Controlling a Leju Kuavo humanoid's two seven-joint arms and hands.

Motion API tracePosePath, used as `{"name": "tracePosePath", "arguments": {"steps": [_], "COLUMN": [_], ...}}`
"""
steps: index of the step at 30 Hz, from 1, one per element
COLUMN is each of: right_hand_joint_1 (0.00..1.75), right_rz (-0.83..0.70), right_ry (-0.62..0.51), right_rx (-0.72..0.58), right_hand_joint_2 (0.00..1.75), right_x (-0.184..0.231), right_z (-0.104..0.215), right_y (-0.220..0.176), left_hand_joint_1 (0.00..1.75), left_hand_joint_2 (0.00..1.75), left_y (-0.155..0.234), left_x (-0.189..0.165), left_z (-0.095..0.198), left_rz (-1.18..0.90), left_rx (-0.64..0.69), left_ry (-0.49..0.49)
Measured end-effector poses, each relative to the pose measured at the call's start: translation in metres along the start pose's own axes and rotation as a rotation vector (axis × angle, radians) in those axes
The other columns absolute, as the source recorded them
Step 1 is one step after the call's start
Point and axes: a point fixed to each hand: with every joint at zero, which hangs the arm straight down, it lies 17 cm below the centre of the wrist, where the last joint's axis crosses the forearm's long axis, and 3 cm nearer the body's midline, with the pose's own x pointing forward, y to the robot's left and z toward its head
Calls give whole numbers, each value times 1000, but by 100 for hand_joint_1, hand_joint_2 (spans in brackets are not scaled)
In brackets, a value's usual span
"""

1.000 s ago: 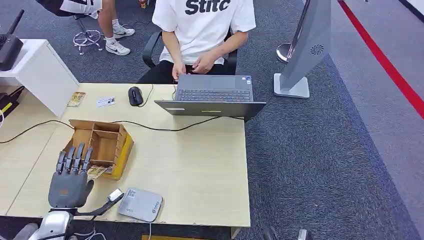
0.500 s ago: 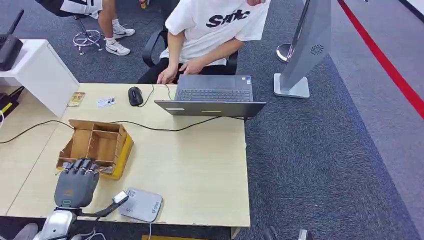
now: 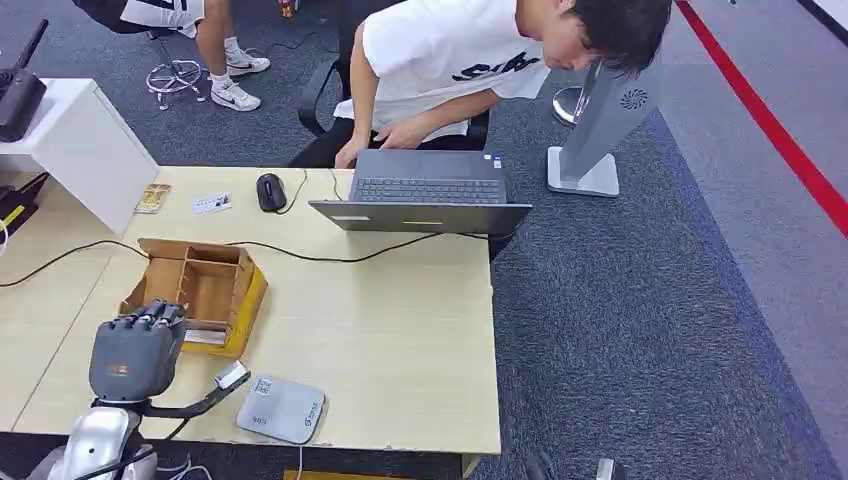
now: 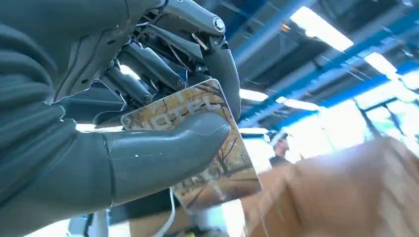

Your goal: Pass the card to the sensor for recognition and then transmit it.

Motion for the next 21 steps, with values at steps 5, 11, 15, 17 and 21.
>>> {"name": "tracePosePath", "arguments": {"steps": [5, 11, 15, 17, 21], "right_hand_joint_1": [0, 0, 0, 0, 0], "right_rz": [7, 24, 35, 42, 46], "right_ry": [7, 14, 25, 30, 37], "right_rx": [5, 19, 30, 37, 50], "right_hand_joint_2": [175, 175, 175, 175, 175], "right_x": [-1, -2, -4, -5, -6], "right_z": [0, -1, -2, -3, -4], "right_y": [1, 6, 11, 14, 21], "left_hand_joint_1": [175, 175, 175, 175, 175], "left_hand_joint_2": [175, 175, 175, 175, 175], "left_y": [36, 86, 106, 112, 105], "left_x": [-12, -34, -51, -67, -98], "left_z": [-25, -76, -99, -115, -142], "left_rz": [-6, -23, -70, -89, -122], "left_rx": [100, 195, 229, 232, 188], "left_ry": [13, 24, 41, 67, 123]}}
